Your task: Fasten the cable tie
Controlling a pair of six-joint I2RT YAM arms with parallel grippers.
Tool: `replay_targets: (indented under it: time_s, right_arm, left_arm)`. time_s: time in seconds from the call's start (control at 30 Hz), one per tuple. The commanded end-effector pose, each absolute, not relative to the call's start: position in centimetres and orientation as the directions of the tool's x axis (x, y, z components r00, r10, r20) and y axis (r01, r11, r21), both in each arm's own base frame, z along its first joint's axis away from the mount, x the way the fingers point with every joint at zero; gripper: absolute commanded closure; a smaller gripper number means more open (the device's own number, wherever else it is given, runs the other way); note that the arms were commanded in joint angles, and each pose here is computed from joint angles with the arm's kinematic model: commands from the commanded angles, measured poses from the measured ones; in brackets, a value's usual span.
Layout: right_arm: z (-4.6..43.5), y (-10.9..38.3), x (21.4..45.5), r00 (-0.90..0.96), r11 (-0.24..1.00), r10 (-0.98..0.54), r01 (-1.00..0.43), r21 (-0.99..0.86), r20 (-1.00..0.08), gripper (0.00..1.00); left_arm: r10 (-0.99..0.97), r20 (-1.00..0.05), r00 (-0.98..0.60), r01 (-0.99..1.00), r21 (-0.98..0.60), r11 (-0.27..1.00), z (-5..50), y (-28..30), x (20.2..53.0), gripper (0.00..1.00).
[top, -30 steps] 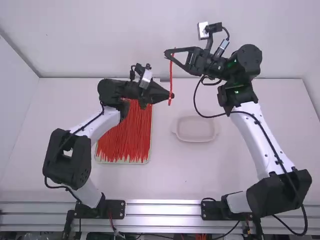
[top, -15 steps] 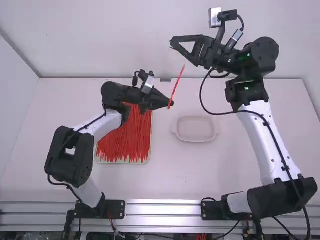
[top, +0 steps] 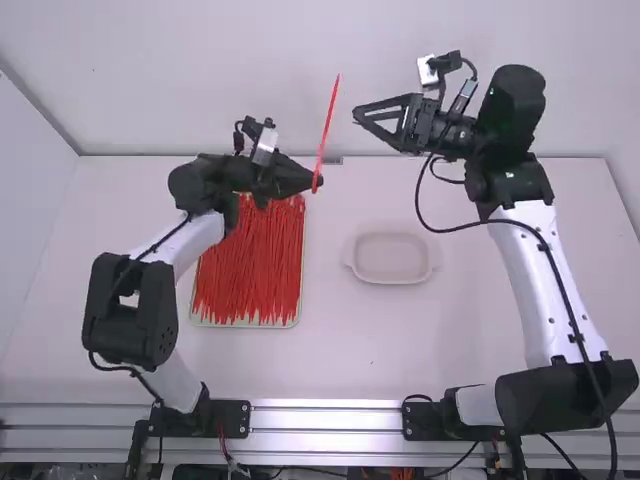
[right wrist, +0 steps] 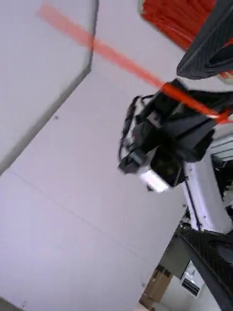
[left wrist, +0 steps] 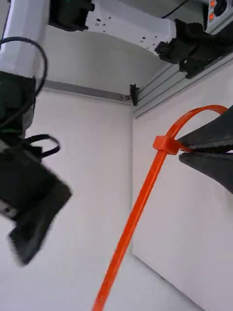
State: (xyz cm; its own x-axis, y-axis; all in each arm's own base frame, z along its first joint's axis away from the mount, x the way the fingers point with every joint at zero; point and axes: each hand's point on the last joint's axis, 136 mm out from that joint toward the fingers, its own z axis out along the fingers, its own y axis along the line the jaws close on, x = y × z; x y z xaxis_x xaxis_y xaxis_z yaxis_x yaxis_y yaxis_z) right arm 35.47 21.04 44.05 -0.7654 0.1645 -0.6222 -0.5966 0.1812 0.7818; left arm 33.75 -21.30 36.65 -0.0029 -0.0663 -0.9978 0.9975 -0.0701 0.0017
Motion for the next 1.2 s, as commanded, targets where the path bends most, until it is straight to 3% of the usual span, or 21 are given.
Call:
replay_targets:
  time_s: [0.0, 0.23, 0.8, 1.17]
  right_arm:
    - [44.4, 21.9, 34.4, -0.696, 0.185, 0.117, -0.686, 0.704, -0.708, 0.17]
    - [43.0, 24.1, 34.1, -0.683, 0.194, 0.095, -0.701, 0.686, -0.725, 0.18]
    - [44.3, 25.6, 34.1, -0.667, 0.06, 0.194, -0.724, 0.687, -0.719, 0.5]
    - [44.2, 26.5, 33.8, -0.667, 0.054, 0.194, -0.725, 0.687, -0.719, 0.53]
  left_arm:
    - [-0.084, -0.996, 0.043, 0.998, 0.047, -0.045, 38.7, -20.7, 34.1, 0.98]
    - [-0.106, -0.993, 0.045, 0.998, 0.051, -0.047, 41.4, -21.1, 34.3, 0.98]
    - [-0.146, -0.988, 0.045, 0.997, 0.054, -0.056, 43.1, -22.3, 34.0, 0.98]
    - [-0.16, -0.986, 0.044, 0.997, 0.053, -0.048, 43.3, -22.3, 34.2, 0.98]
